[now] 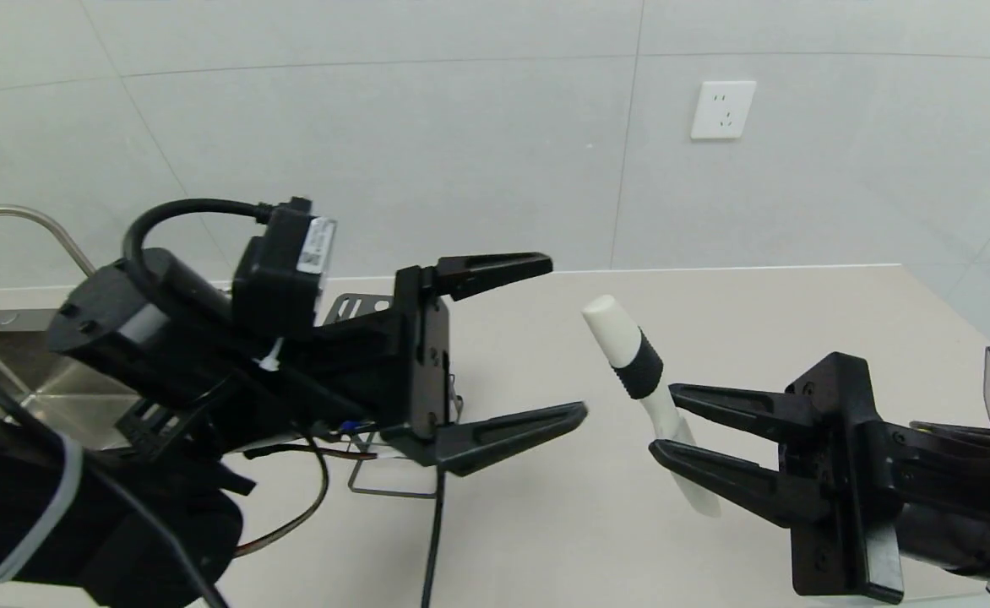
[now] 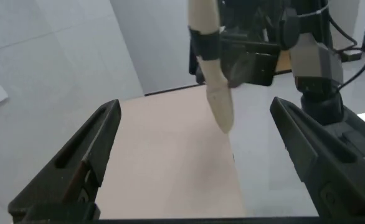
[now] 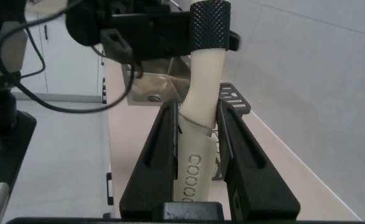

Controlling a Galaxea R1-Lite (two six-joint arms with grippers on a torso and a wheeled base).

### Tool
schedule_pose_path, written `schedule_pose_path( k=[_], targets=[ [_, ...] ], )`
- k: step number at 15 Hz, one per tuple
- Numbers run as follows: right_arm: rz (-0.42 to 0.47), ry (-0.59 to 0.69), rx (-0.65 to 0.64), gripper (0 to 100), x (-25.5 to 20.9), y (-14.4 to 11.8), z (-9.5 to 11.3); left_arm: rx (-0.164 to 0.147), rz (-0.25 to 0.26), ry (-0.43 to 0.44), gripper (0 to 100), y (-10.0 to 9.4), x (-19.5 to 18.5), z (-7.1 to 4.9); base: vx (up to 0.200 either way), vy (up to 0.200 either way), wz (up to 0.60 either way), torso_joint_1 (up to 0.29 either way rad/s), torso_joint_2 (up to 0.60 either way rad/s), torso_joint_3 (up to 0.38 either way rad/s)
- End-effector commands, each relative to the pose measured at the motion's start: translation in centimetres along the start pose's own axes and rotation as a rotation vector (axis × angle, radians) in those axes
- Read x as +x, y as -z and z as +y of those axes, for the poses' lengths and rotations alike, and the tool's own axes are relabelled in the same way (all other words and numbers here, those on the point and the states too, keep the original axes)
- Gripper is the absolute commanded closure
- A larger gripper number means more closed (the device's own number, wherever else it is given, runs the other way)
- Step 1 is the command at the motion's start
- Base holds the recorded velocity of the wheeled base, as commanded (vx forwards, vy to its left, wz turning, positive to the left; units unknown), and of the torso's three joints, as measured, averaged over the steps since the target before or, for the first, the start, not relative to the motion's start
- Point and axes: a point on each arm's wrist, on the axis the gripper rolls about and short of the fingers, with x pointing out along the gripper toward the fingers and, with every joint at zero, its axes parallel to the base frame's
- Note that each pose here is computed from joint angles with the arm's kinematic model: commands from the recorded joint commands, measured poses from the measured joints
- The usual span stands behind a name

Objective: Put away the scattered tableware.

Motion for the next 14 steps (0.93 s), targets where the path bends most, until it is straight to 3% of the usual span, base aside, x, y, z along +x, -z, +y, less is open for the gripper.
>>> schedule_pose_path(
  k=[1,3,5,7,10,14],
  targets=[
    [-0.022,0.007,-0.014,100,-0.9,-0.9,0.3,-0.07,-0.029,0.047,0,1.9,3.3,-0.3,0.0,0.0,0.0,0.0,0.0,0.0],
    [-0.035,0.012,-0.024,100,-1.5,-1.5,0.5,-0.103,-0.036,0.074,0,2.0,4.1,-1.1,0.0,0.0,0.0,0.0,0.0,0.0],
    [-0.021,0.008,-0.015,100,-2.3,-1.3,1.1,-0.083,-0.066,0.077,0,1.4,4.9,-0.5,0.0,0.0,0.0,0.0,0.0,0.0],
    [-0.025,0.011,-0.018,100,-2.6,-1.5,1.1,-0.105,-0.097,0.077,0,0.6,5.7,-0.7,0.0,0.0,0.0,0.0,0.0,0.0],
    [-0.024,0.014,-0.019,100,-2.3,-1.4,0.9,-0.122,-0.101,0.09,0,0.7,6.3,-1.3,0.0,0.0,0.0,0.0,0.0,0.0],
    [-0.025,0.043,-0.035,100,-1.9,-1.4,-0.1,-0.124,-0.093,0.084,0,0.9,6.0,-1.3,0.0,0.0,0.0,0.0,0.0,0.0]
  ],
)
